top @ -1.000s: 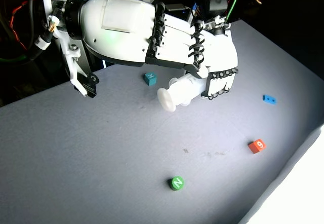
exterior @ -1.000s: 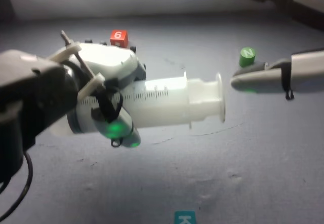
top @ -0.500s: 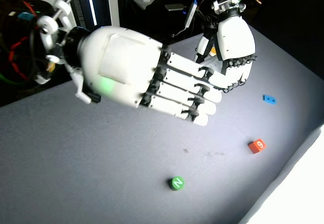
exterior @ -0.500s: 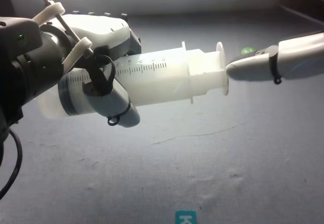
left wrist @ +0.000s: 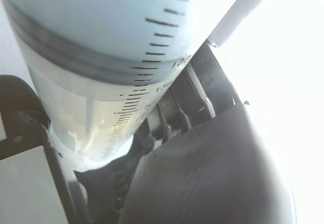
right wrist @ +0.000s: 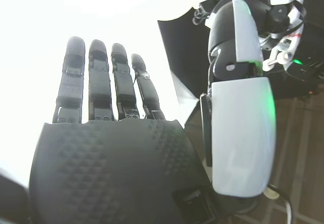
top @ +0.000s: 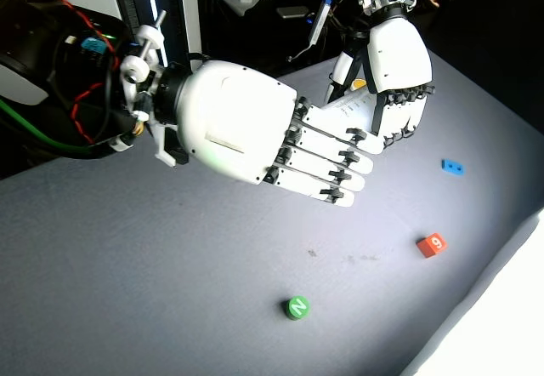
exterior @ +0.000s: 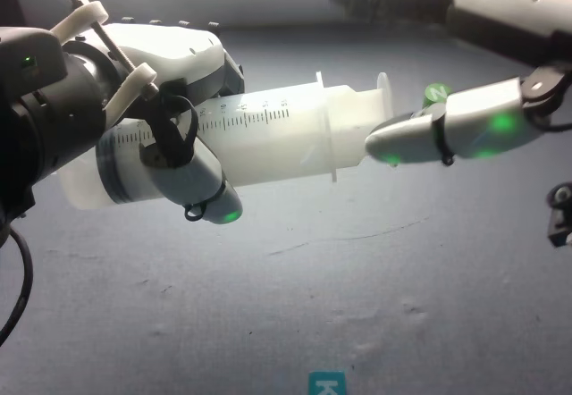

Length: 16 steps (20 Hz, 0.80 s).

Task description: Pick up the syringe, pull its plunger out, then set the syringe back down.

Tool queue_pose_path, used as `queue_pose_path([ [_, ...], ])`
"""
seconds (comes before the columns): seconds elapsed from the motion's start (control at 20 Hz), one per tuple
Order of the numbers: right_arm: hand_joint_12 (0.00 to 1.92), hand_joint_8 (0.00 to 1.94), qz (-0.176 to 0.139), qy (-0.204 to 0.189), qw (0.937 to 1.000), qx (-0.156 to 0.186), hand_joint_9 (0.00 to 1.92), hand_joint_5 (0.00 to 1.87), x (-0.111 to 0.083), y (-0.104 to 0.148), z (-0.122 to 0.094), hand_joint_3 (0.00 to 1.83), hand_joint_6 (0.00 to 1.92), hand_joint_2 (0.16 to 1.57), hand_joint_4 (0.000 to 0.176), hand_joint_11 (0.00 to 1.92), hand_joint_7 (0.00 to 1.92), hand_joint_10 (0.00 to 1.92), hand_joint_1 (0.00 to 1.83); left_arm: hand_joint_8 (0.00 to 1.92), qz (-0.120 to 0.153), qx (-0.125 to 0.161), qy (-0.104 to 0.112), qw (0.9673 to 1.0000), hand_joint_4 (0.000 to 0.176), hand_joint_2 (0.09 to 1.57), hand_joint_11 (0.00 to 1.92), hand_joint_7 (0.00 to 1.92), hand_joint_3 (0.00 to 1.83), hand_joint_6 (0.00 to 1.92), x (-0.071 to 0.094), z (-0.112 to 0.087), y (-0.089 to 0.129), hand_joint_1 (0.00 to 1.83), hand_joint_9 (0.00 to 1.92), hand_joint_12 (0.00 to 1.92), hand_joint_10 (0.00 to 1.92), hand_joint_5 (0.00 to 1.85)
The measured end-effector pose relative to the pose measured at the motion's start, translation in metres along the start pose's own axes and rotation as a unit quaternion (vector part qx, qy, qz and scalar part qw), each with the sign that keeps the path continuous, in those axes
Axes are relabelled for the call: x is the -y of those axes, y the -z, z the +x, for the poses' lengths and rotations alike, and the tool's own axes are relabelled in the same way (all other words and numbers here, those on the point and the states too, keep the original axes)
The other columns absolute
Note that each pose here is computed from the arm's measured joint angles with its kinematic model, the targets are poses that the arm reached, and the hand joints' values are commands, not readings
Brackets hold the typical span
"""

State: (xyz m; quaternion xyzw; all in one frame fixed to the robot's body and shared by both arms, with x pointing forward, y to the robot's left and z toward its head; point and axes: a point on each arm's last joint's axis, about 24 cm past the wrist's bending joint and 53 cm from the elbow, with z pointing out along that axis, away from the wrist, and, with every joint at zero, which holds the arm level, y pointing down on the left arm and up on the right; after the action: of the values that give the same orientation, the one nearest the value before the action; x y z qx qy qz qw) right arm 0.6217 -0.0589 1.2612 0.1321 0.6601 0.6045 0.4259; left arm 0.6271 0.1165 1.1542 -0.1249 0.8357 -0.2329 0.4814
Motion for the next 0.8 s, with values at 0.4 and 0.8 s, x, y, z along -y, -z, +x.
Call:
queue_pose_path([
  [0.4, 0.54, 0.03, 0.012, -0.001, 0.9999, -0.004, 0.20, 0.11, 0.021, -0.012, 0.004, 0.00, 0.02, 0.99, 0.000, 0.00, 0.21, 0.06, 0.85, 1.21, -0.003, 0.002, 0.001, 1.0000, 0.003, 1.15, 0.60, 0.91, 0.00, 1.05, -0.002, -0.001, 0.000, 1.20, 0.83, 1.23, 0.93, 0.91],
  [0.8, 0.97, 0.12, 0.014, 0.004, 0.9999, -0.005, 0.30, 0.23, 0.035, -0.019, 0.009, 0.00, 0.09, 1.13, 0.000, 0.00, 0.31, 0.27, 0.84, 1.22, -0.007, 0.004, 0.000, 1.0000, 0.000, 1.15, 0.58, 0.92, 0.00, 0.99, -0.004, -0.002, 0.000, 1.21, 0.84, 1.27, 0.93, 0.92],
])
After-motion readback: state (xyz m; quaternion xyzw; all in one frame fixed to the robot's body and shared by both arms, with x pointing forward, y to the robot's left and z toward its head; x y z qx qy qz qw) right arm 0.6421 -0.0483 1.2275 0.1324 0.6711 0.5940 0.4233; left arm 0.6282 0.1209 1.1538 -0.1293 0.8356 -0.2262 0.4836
